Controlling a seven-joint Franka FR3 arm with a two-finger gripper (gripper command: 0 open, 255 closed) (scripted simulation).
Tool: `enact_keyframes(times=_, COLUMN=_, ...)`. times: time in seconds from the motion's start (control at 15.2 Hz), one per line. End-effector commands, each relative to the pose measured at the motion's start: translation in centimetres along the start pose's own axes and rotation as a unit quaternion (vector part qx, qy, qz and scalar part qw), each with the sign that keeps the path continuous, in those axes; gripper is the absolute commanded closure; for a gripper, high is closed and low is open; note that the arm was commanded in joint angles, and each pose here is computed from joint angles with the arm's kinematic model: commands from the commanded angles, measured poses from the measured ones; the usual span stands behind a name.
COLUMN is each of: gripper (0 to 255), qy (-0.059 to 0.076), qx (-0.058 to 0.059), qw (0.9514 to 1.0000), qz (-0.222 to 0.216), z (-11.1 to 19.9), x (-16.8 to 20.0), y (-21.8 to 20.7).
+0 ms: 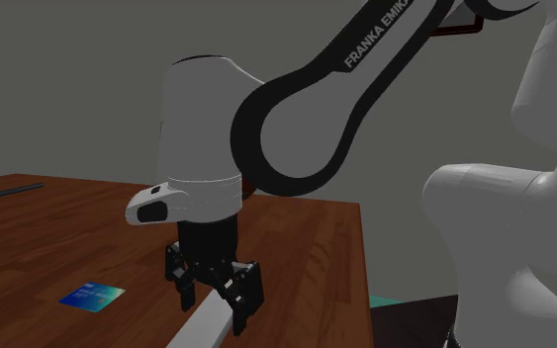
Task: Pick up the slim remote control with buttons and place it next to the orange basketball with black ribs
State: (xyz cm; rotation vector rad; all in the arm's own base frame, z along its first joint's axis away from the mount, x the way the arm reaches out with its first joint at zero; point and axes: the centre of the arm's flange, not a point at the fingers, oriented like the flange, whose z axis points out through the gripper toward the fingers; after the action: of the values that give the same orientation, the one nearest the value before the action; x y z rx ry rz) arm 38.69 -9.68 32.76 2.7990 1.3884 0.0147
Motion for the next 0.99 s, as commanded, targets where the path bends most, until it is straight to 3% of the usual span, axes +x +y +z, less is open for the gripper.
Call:
enact_keyframes(times=0.0, gripper=0, qy=0.0, qx=0.0, qw=1.0, qz=0.0, z=0.17, x=-0.03, y=-0.01)
enact_keyframes(times=0.33, gripper=0, qy=0.0, qx=0.0, qw=1.0, qz=0.0, z=0.16, x=-0.03, y=0.0)
enact_keyframes(times=0.4, gripper=255, qy=0.0, qx=0.0, qw=1.0, qz=0.0, z=0.16, x=-0.03, y=0.0)
enact_keyframes(times=0.92, gripper=255, qy=0.0, qx=0.0, qw=1.0, qz=0.0, z=0.18, x=-0.07, y=-0.02)
